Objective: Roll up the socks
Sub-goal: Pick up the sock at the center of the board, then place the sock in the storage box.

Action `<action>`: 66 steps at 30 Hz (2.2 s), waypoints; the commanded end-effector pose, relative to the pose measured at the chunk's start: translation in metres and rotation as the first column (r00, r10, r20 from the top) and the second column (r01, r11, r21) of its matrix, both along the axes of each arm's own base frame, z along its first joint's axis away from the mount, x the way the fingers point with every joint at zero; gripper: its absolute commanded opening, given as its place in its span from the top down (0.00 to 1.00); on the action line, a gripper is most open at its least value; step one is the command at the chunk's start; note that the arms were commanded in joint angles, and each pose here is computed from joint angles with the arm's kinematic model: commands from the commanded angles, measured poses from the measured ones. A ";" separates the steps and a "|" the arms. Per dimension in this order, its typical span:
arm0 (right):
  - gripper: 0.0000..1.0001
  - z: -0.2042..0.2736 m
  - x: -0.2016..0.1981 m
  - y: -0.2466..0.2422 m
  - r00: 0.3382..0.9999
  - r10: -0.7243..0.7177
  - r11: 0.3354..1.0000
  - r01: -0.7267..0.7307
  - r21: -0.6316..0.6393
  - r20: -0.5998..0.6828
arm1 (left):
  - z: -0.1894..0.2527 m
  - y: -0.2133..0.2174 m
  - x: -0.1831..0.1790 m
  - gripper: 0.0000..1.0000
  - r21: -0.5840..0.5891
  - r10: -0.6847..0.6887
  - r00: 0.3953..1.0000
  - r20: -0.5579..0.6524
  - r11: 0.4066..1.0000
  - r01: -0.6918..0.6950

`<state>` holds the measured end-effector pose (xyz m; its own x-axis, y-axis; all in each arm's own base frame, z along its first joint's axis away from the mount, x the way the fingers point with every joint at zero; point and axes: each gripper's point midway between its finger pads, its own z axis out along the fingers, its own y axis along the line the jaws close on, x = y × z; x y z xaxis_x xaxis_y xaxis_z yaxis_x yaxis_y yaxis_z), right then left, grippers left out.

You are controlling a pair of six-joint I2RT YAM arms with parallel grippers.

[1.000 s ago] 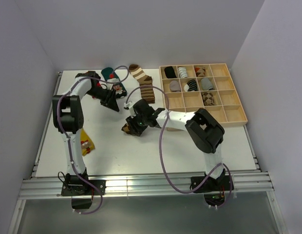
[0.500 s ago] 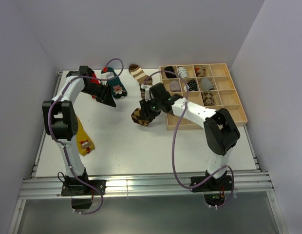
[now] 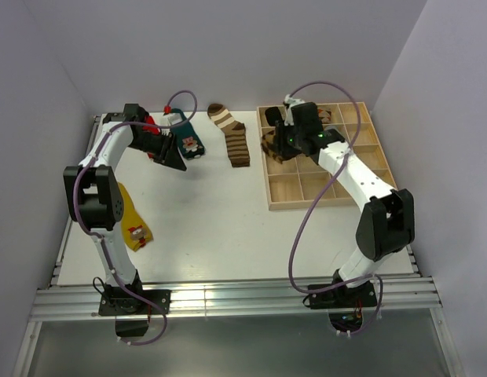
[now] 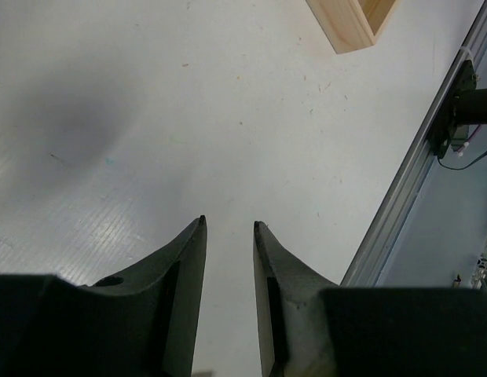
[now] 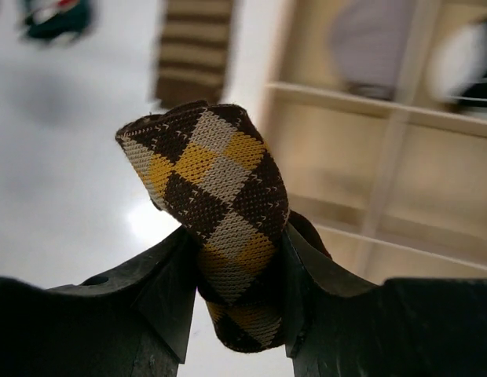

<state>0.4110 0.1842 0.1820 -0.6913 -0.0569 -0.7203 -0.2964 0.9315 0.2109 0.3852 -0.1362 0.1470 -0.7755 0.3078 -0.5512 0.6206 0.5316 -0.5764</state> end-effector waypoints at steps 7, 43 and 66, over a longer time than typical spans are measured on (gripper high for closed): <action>1.00 0.027 0.028 -0.146 0.845 -0.464 0.752 0.535 -0.386 0.268 | 0.033 -0.006 -0.009 0.65 -0.064 -0.029 0.998 0.061 0.997 0.033; 1.00 -0.140 0.045 -0.117 0.880 -0.432 0.840 0.313 -0.443 -0.198 | 0.016 -0.006 -0.018 0.65 -0.071 -0.065 0.998 0.000 0.995 0.064; 0.76 -0.158 0.030 -0.140 0.784 -0.455 0.890 0.388 -0.240 -0.422 | 0.026 -0.004 -0.018 0.65 -0.046 -0.031 1.000 0.006 0.998 0.031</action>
<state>0.4570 0.0441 0.0361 -0.8846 0.2446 -0.3972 0.2229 0.9696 0.1006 0.3638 -0.1407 0.1539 -0.7887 0.3155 -0.5276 0.6122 0.4812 -0.6274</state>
